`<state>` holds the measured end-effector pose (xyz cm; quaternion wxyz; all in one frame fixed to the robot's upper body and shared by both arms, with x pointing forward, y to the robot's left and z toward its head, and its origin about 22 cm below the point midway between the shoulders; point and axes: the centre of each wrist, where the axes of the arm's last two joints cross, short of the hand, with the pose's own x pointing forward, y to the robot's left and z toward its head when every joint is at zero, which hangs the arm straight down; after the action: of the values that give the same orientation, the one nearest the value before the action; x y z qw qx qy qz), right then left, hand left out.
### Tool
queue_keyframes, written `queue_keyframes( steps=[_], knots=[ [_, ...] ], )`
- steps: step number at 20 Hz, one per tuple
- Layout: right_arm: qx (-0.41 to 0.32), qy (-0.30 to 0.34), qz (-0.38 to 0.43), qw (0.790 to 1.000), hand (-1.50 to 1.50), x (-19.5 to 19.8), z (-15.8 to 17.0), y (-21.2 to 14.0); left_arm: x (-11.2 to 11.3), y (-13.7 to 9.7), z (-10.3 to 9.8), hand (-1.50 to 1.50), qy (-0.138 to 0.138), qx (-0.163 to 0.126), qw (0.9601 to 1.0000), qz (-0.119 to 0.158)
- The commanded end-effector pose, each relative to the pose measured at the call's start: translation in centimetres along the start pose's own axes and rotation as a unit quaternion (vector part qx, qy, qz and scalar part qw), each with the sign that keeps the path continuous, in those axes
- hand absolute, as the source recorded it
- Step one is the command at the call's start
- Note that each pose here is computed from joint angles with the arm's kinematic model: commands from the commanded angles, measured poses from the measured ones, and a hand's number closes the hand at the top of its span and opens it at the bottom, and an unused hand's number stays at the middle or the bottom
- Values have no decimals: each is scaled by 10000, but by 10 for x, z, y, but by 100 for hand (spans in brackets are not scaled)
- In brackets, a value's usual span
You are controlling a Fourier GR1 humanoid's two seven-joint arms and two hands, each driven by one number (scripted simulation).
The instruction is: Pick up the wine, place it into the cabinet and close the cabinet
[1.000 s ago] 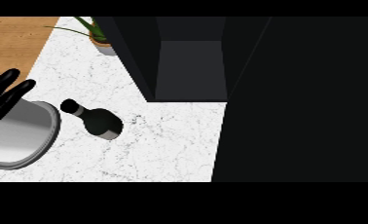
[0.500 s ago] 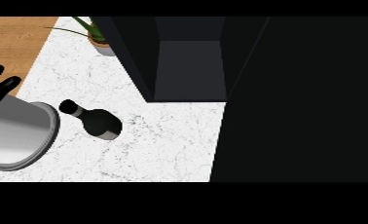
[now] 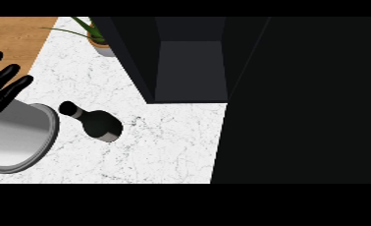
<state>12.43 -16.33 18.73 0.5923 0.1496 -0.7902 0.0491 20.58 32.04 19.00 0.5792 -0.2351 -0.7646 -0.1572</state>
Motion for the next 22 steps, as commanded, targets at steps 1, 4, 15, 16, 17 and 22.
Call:
queue_keyframes(
  steps=[1, 4, 15, 16, 17, 22],
  knots=[
    [-247, -475, 321, 9980, -150, 26, 25, 6, -9, 19, -5, -150, 100, 140, 9998, -73],
    [-334, -513, 392, 9974, -150, 32, 17, -5, -23, 10, -11, -150, 98, 140, 9998, -141],
    [-220, -517, 371, 9977, -150, 36, 27, 4, -83, 35, 7, -150, 288, 294, 9990, -149],
    [-314, -402, 423, 9978, -150, 26, 23, 3, -81, 38, 14, -150, 271, 219, 9992, -174],
    [-165, -445, 419, 9980, -150, 40, 32, 1, -89, 40, 3, -150, 343, 268, 9990, -106],
    [-209, -434, 387, 9981, -150, 36, 27, 5, -111, 50, 22, -150, 382, 439, 9982, -132]
  ],
)
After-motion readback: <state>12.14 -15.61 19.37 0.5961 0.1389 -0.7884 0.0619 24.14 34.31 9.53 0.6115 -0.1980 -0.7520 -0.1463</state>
